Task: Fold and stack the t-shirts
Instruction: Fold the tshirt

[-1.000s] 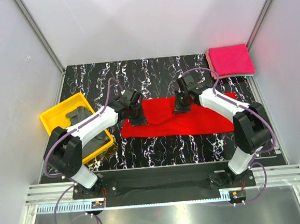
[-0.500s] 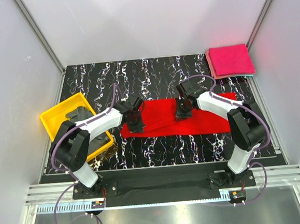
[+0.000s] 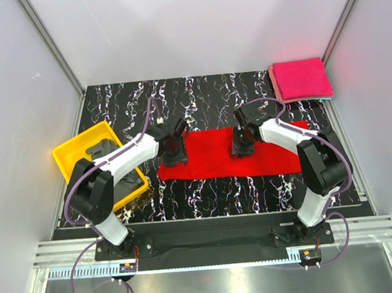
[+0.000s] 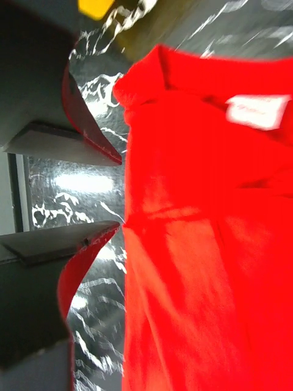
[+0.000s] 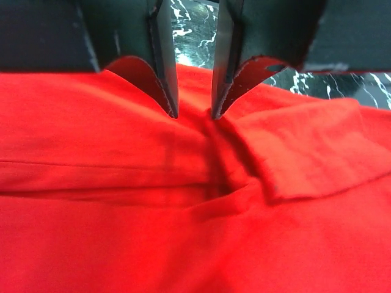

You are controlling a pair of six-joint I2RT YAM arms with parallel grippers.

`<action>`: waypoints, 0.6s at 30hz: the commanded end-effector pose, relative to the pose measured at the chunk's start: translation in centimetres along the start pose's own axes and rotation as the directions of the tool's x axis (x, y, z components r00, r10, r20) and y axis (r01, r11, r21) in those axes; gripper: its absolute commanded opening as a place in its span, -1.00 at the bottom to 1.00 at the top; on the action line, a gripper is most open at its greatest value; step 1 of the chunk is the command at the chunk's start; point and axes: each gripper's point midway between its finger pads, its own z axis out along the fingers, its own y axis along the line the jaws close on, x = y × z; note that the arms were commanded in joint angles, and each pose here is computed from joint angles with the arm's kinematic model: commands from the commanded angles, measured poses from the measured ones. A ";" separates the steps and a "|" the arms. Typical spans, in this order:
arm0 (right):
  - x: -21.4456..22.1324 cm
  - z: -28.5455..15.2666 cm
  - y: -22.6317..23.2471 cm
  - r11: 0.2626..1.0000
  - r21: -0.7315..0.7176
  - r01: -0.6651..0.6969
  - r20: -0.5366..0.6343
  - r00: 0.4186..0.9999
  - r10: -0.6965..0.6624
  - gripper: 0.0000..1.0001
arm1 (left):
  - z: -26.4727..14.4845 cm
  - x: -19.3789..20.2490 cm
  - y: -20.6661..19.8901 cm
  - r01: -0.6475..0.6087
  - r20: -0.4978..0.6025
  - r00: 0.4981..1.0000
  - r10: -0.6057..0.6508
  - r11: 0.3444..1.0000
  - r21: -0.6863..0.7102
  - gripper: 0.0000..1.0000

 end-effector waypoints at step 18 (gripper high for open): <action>-7.6 0.3 -12.0 0.916 0.282 -0.284 0.233 0.947 0.222 -0.47 | 6.4 -15.7 2.6 0.061 0.158 0.987 -0.037 0.987 -0.148 -0.02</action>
